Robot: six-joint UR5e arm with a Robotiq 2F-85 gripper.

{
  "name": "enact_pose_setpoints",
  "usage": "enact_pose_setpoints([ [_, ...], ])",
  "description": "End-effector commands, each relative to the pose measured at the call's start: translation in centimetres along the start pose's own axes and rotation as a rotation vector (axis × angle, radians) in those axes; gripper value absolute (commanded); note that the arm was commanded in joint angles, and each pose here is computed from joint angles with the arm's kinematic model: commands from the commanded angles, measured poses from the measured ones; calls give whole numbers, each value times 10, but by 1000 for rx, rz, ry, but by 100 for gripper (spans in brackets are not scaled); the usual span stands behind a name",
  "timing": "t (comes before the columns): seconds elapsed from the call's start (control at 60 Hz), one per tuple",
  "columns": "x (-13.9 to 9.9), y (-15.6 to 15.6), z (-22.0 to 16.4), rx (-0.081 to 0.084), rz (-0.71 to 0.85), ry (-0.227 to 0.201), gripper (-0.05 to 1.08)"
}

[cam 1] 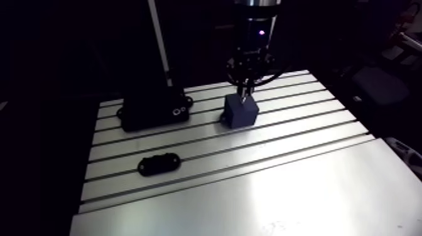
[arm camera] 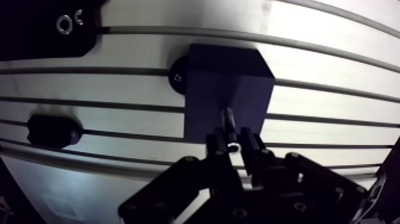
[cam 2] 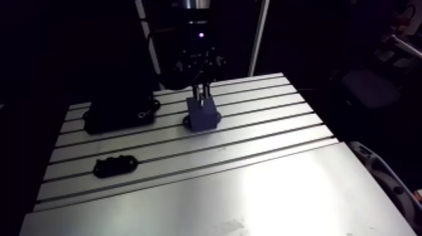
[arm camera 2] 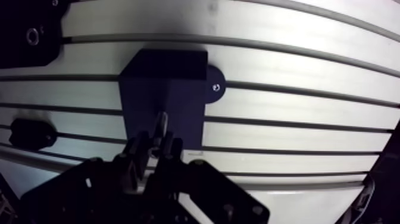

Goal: Pick up the M10 bolt and insert it into the hole until fully seated.

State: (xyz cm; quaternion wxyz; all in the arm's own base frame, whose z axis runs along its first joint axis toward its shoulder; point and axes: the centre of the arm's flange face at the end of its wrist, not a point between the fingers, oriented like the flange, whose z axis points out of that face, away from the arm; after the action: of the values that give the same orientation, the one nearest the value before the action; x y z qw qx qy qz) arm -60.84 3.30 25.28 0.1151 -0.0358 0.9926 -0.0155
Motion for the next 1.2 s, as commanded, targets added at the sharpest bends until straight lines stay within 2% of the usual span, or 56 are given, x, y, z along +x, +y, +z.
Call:
enact_pose_setpoints([
  [0.017, -1, 0, 0, 0, 2, 0, 102],
  [0.033, 0, 0, 0, 1, 6, 2, 92],
  [0.05, 0, 0, 0, 1, 6, 2, 92],
  [0.067, -1, -1, -1, 1, 4, 2, 75],
  [0.083, -1, -1, -1, 1, 4, 2, 75],
  [0.1, -1, -1, 0, -1, 3, 2, 50],
  [0.117, -1, -1, 0, -1, 3, 2, 50],
  [0.133, -1, -2, -1, -1, 0, 1, 23],
  [0.15, -1, -2, -1, -1, 0, 1, 23],
  [0.167, -1, -3, -1, -2, -3, 3, 1],
  [0.9, -1, -2, -8, -11, 4, 39, 0],
  [1.1, -5, -2, -38, -27, 12, 91, 0],
  [1.2, -14, -9, -74, -40, 9, 154, 0],
])
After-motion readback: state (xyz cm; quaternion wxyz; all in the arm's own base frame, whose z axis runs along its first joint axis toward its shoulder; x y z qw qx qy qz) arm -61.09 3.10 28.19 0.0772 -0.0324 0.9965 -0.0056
